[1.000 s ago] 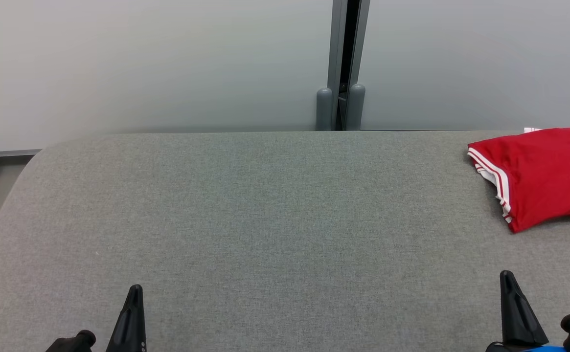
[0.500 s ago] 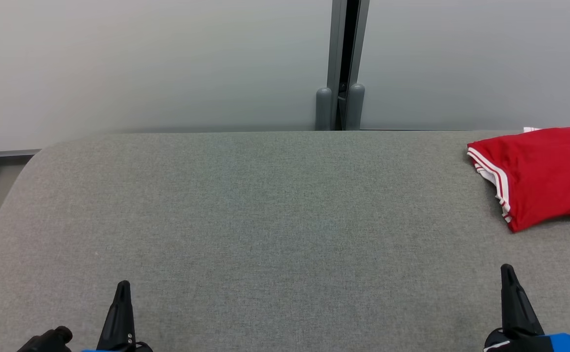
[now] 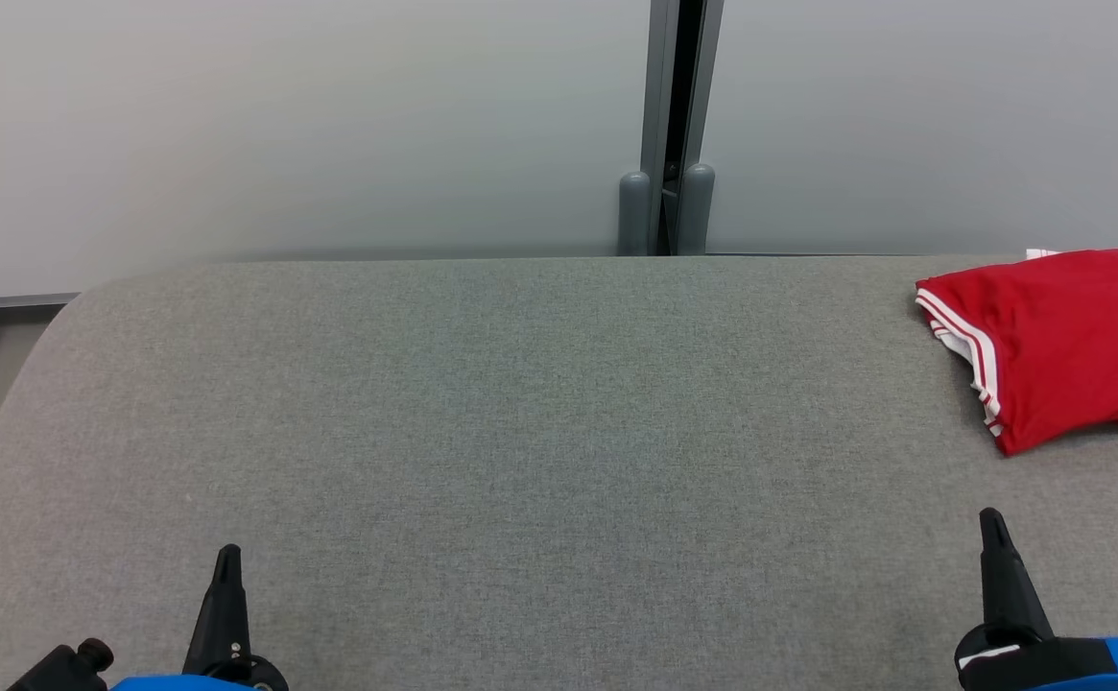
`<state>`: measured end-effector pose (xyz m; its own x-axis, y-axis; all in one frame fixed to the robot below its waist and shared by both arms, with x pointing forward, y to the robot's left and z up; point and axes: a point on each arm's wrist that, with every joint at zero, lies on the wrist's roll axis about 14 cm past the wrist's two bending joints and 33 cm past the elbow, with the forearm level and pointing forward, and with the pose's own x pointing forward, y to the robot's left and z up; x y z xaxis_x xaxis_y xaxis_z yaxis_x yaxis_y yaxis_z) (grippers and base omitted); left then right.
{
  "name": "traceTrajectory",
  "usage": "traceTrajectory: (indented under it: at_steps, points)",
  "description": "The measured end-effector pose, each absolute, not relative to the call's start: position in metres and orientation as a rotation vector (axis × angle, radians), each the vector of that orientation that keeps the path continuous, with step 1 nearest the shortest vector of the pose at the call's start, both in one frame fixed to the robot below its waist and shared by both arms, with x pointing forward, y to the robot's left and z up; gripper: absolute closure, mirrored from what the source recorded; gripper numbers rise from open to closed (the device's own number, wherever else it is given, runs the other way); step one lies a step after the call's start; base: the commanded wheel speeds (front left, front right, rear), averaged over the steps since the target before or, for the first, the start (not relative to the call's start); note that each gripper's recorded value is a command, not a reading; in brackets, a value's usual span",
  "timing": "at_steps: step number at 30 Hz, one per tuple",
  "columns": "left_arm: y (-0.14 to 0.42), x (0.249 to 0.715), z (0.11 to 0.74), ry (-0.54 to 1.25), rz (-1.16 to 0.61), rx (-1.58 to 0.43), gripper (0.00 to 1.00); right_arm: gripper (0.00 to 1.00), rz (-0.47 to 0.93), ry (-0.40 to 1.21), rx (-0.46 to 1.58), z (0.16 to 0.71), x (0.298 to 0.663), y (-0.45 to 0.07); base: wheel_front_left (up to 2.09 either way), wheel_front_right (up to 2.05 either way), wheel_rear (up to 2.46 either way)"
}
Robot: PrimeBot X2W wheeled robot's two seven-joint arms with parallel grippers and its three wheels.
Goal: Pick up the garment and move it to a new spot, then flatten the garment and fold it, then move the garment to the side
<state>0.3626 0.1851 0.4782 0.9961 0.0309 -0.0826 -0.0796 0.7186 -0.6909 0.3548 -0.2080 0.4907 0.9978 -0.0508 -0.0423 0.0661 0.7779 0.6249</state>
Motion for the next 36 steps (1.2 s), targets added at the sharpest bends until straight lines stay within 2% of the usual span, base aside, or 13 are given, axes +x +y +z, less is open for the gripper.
traceTrajectory:
  at_steps: [36]
  points:
    - [0.193,0.375,0.486,0.06,0.063,-1.169,1.0,1.0,-0.057,0.023,1.122,0.494,0.371,-0.205,0.0,0.0,0.0]
